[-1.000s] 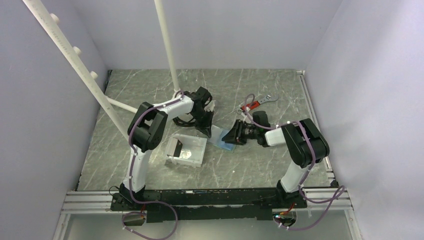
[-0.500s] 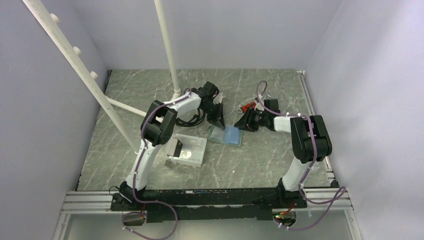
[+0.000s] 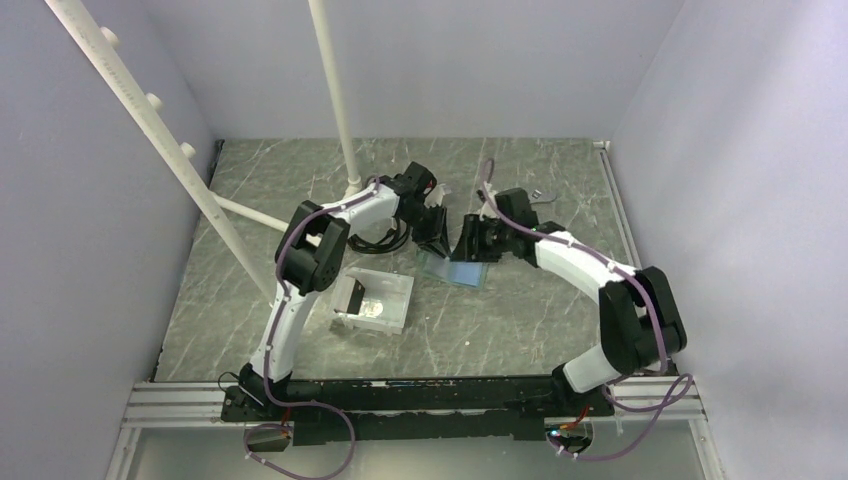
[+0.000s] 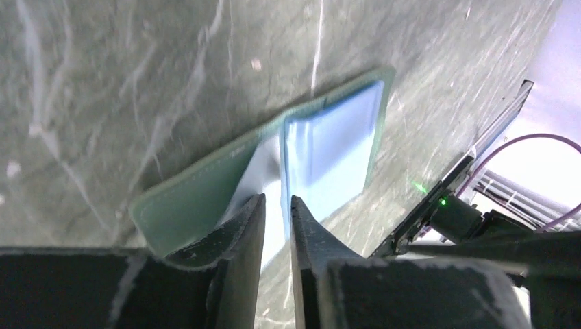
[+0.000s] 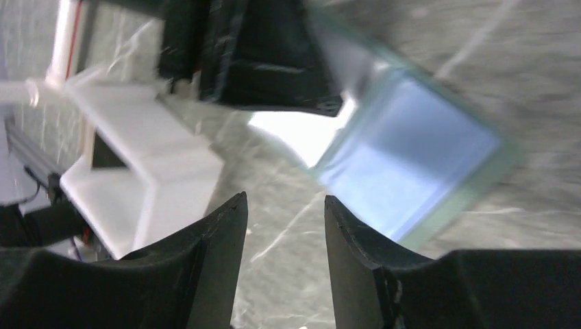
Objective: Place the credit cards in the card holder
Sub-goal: Open the card holder at the center of the board.
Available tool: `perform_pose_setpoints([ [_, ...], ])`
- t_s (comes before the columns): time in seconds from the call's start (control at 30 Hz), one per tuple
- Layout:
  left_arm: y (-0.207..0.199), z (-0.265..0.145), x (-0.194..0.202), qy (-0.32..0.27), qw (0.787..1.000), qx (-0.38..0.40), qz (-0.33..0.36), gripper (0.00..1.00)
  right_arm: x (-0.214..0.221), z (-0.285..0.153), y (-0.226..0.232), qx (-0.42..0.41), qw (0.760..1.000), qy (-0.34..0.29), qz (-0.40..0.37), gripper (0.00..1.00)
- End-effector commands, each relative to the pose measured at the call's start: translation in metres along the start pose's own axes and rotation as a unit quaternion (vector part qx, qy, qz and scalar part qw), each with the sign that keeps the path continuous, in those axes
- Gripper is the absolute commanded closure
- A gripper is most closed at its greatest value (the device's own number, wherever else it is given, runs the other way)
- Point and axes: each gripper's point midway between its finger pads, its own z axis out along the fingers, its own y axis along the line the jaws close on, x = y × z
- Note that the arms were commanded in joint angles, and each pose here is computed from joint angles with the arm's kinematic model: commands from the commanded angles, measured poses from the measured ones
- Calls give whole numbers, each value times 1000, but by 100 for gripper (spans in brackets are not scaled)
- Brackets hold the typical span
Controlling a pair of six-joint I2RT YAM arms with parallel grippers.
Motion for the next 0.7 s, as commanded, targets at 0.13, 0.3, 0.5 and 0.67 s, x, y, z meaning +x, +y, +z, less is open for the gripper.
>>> perform_pose_setpoints([
  [0.13,-23,-39,10,-24,999,12,43,71,38,10,35,-54,998,24,5,68],
  [0.3,0,-32,19,-18,1000,-4,21,80,53,20,29,-61,997,36,41,76],
  [0.5,18,-22,21,-8,999,-32,9,81,60,26,-13,-9,996,20,81,75],
  [0.67,26,-2,22,3,1000,-20,-12,82,44,25,-65,50,992,-16,112,75],
])
